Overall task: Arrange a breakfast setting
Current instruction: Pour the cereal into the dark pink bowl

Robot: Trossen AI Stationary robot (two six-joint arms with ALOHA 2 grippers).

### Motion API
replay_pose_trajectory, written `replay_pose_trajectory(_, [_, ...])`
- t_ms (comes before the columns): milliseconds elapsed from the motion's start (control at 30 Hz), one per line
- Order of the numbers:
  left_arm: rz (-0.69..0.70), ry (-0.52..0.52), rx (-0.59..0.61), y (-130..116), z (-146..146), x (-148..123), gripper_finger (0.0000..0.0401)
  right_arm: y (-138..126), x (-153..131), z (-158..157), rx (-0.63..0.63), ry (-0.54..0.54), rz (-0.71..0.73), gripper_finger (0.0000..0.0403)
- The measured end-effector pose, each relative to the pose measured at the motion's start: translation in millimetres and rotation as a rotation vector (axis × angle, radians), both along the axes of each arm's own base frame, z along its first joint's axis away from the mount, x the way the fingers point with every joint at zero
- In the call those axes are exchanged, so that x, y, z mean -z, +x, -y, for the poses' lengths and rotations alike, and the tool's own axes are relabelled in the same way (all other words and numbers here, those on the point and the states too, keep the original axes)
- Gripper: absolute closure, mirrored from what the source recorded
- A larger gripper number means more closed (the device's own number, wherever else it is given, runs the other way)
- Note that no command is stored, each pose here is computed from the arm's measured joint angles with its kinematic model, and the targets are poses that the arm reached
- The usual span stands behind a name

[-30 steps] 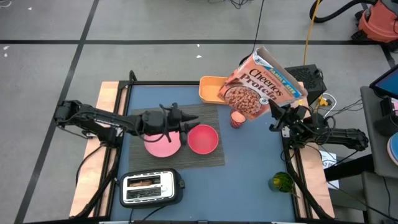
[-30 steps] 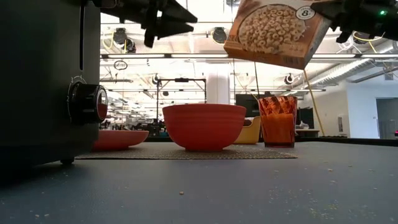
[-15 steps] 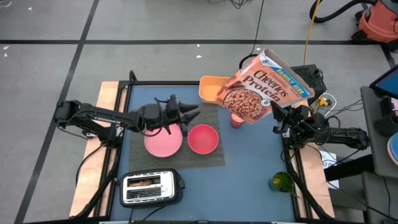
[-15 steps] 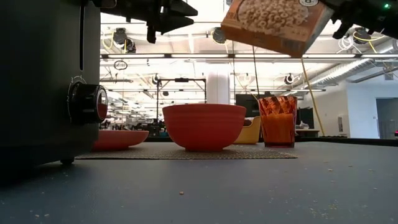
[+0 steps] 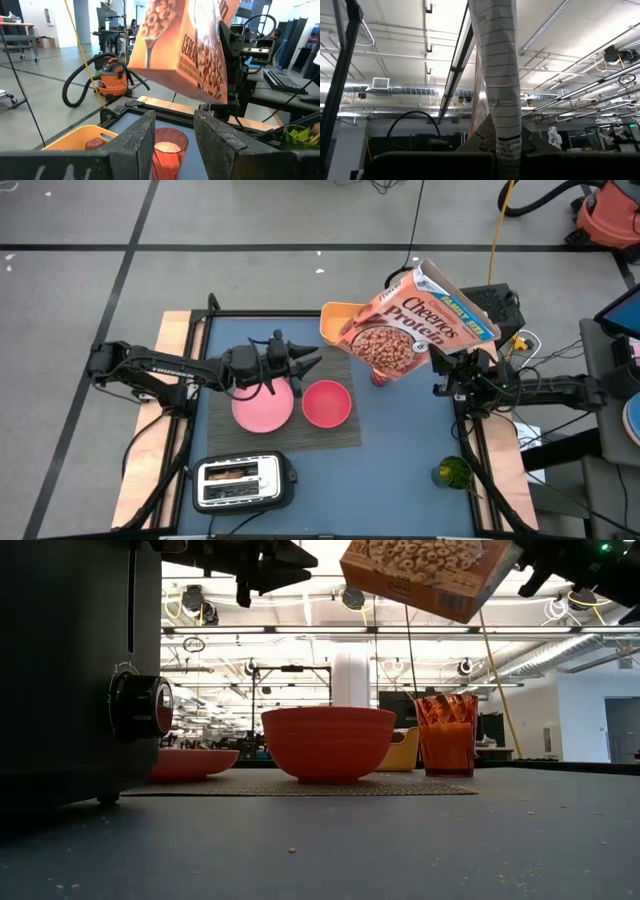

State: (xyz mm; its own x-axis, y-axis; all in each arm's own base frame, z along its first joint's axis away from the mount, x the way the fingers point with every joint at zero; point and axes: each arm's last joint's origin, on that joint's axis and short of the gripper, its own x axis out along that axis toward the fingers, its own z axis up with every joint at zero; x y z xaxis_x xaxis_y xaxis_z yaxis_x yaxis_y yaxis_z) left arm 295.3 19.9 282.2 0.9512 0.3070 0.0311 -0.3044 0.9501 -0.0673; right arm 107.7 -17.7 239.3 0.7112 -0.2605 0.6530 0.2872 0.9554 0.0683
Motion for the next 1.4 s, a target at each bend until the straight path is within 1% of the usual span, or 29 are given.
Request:
replay_pose_trajectory(267, [-0.006, 0.015, -0.001, 0.0, 0.0, 0.1, 0.0219, 5.3, 1.3, 0.4, -0.012, 0.003, 0.006, 0.0402])
replay_pose_trajectory(333, [-0.007, 0.017, -0.001, 0.0, -0.1, 0.1, 0.0217, 6.4, 1.8, 0.1, -0.036, 0.003, 0.004, 0.0402])
replay_pose_trajectory(467, [-0.001, 0.001, 0.000, 0.0, 0.0, 0.1, 0.0216, 8.9, 3.3, 0.1, -0.044, 0.002, -0.011, 0.0402])
replay_pose_trajectory(700, [0.000, -0.002, 0.001, 0.0, 0.0, 0.1, 0.0216, 8.5, 0.0, -0.4, -0.056, -0.020, 0.041, 0.0402])
replay_pose_trajectory(767, [0.002, -0.010, 0.002, 0.0, 0.1, 0.1, 0.0209, 9.3, 0.3, -0.5, -0.059, -0.022, 0.042, 0.0402])
replay_pose_trajectory(867, [0.010, -0.036, 0.005, 0.0, 0.1, 0.1, 0.0175, 10.8, 1.3, -0.2, -0.057, -0.019, 0.033, 0.0402])
replay_pose_trajectory(1033, [0.015, -0.051, 0.006, 0.0, 0.1, 0.1, 0.0092, 11.9, 1.4, -0.1, -0.057, -0.020, 0.040, 0.0402])
replay_pose_trajectory(1200, [-0.006, -0.053, 0.018, 3.6, 2.4, 5.5, 0.0025, 18.4, -8.9, -0.2, -0.075, -0.048, 0.054, 0.0402])
replay_pose_trajectory(1300, [0.003, -0.060, 0.023, 8.0, 3.5, 9.6, 0.0006, 25.8, -16.6, -0.1, -0.088, -0.070, 0.051, 0.0402])
replay_pose_trajectory(1400, [0.038, -0.078, 0.032, 12.7, 5.1, 12.2, 0.0002, 35.3, -22.2, 0.9, -0.078, -0.082, 0.035, 0.0402])
